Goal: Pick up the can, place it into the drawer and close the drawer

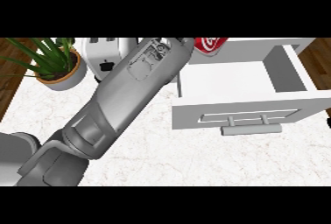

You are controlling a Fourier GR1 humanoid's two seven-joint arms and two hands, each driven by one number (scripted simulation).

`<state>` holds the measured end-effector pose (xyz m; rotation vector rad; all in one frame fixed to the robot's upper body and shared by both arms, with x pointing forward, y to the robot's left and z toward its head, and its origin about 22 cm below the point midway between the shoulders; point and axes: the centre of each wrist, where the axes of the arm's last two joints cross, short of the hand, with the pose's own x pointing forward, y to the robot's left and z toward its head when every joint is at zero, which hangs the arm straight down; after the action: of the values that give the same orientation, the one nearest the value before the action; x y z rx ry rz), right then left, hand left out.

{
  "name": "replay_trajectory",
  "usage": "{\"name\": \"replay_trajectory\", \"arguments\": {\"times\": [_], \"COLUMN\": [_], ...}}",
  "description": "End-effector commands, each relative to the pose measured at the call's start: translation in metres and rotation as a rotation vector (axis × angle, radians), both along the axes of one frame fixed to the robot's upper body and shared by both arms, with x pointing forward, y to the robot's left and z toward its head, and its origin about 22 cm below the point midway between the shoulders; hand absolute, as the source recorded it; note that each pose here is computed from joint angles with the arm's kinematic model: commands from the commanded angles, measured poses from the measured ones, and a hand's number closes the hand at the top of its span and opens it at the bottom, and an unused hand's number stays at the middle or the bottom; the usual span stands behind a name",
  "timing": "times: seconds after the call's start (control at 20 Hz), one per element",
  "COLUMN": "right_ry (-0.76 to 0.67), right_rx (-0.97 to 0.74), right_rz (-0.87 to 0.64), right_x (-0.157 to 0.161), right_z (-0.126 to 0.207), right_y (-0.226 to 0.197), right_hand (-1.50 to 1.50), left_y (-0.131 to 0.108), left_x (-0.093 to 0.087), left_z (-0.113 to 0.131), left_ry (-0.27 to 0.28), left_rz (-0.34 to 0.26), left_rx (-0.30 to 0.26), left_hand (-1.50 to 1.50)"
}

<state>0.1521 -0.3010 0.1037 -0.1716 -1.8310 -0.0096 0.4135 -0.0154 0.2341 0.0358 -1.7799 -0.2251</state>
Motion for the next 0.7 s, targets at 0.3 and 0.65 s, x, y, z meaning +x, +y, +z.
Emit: {"name": "replay_trajectory", "arguments": {"times": [0.3, 0.65], "right_ry": [-0.010, -0.017], "right_rx": [-0.012, 0.002], "right_rz": [0.025, 0.008], "right_x": [0.018, 0.025], "right_z": [-0.004, 0.002], "right_y": [0.007, -0.003], "right_hand": [-1.50, -1.50], "left_y": [-0.003, 0.002], "left_x": [0.012, 0.016], "left_z": [-0.011, -0.029], "left_ry": [0.021, -0.008], "left_rz": [0.031, 0.088], "left_rx": [0.052, 0.080], "left_hand": [1.50, 1.50]}}
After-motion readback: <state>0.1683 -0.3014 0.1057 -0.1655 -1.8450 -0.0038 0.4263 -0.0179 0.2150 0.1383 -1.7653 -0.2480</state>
